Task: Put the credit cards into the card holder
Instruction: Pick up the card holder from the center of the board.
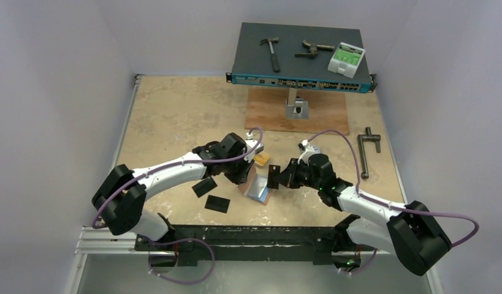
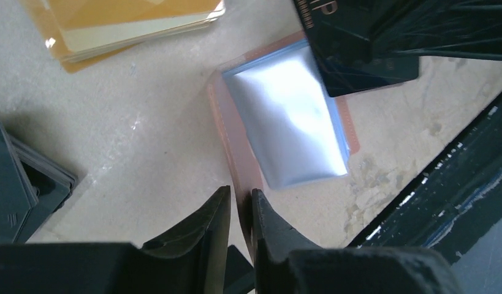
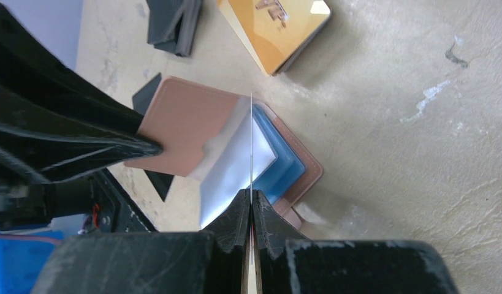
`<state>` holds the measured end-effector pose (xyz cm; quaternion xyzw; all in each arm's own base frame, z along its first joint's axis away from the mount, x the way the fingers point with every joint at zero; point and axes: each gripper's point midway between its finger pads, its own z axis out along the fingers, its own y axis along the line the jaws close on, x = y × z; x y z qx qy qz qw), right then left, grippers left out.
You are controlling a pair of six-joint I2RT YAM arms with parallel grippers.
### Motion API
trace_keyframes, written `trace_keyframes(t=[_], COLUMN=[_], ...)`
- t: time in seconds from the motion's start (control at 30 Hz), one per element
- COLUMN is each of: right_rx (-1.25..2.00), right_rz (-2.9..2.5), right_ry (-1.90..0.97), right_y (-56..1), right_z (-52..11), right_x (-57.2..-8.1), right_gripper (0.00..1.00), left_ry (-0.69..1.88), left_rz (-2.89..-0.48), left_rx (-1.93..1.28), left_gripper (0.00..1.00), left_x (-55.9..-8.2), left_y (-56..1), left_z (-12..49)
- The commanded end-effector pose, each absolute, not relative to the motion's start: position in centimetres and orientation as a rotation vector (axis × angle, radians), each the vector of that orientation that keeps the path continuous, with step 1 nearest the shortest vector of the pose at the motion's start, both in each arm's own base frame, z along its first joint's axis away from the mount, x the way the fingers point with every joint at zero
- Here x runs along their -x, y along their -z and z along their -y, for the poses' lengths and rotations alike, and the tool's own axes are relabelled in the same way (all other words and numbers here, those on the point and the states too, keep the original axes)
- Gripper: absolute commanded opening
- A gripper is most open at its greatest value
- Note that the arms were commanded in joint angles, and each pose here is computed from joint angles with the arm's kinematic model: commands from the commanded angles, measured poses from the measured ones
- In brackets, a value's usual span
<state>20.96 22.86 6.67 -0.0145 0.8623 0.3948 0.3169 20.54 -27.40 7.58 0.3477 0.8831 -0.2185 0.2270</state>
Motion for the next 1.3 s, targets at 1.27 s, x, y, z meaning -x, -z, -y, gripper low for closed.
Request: trace_keyframes(t=[1.27], right_rx=[0.322], right_rz=[-1.601], right_ry=[-1.338], right_y=[-30.3], right_z=[-20.4], right_x=[-17.7], right_gripper=[0.00], left_ry=[0.820], left_rz=[-1.897], left_rx=[-0.951], left_gripper=[0.00], left_x=[-23.0], left_y=[-31.7], left_z=[27.8])
